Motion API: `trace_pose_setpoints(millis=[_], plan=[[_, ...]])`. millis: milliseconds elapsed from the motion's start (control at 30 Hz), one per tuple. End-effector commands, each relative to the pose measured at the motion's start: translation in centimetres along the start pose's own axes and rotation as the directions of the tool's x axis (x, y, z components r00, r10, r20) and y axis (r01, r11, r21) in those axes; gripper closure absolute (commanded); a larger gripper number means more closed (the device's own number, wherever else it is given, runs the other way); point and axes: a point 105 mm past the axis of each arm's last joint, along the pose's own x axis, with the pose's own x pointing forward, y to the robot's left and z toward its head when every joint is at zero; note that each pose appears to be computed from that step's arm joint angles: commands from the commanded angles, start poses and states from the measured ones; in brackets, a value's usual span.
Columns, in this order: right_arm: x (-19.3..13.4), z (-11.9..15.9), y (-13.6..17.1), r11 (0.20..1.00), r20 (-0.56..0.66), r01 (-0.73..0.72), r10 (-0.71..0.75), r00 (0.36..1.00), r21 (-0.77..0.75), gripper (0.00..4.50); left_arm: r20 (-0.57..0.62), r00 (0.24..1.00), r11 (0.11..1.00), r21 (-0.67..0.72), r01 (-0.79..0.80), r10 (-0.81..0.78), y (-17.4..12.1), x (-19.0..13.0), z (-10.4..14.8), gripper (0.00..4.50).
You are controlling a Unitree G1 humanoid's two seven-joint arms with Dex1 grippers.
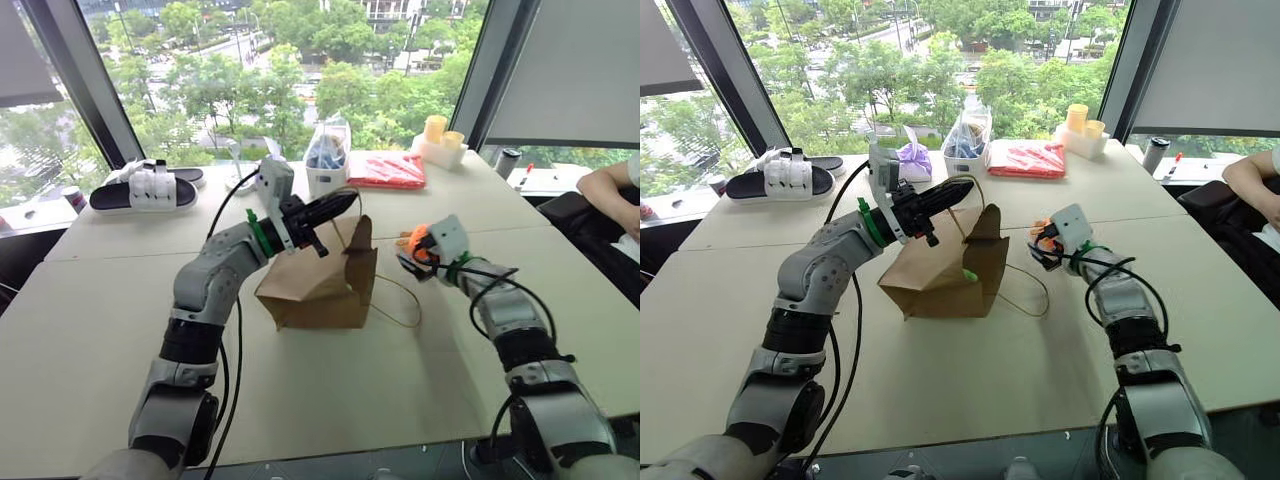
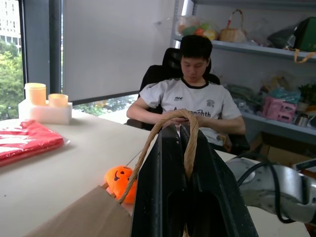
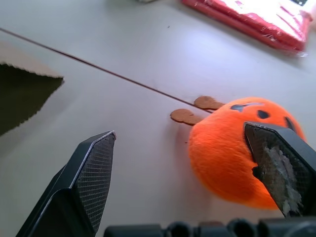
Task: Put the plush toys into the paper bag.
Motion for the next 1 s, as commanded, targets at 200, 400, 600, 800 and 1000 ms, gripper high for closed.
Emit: trace_pose_setpoints(millis=[200,400,600,800,1000], plan=[[1.5,0.6,-1.5,0.974,-0.013,0.158,-0.162,0.987,-0.163,0.27,0.054,0.998,0.998,0.059,-0.036,0.033,-0.7,-0.8,1.9,4.5],[1.2,0.5,-3.2,0.952,-0.031,0.232,-0.242,0.97,-0.199,2.96,0.066,0.997,0.997,0.061,-0.053,0.049,-0.7,-0.8,2.1,4.5],[0.7,0.8,-4.3,0.954,-0.01,0.253,-0.258,0.966,-0.159,4.48,0.07,0.996,0.996,0.063,-0.06,0.055,-0.6,-0.8,2.0,4.5],[-1.3,6.0,-4.5,0.989,0.186,0.138,-0.125,0.975,-0.058,4.48,0.068,0.996,0.998,0.043,-0.055,0.052,-0.1,-1.0,2.1,4.5],[-9.0,11.0,1.1,0.986,0.31,-0.151,0.166,0.936,-0.072,4.48,0.033,0.999,1.0,0.019,0.006,-0.006,-0.1,-1.3,1.8,4.5]])
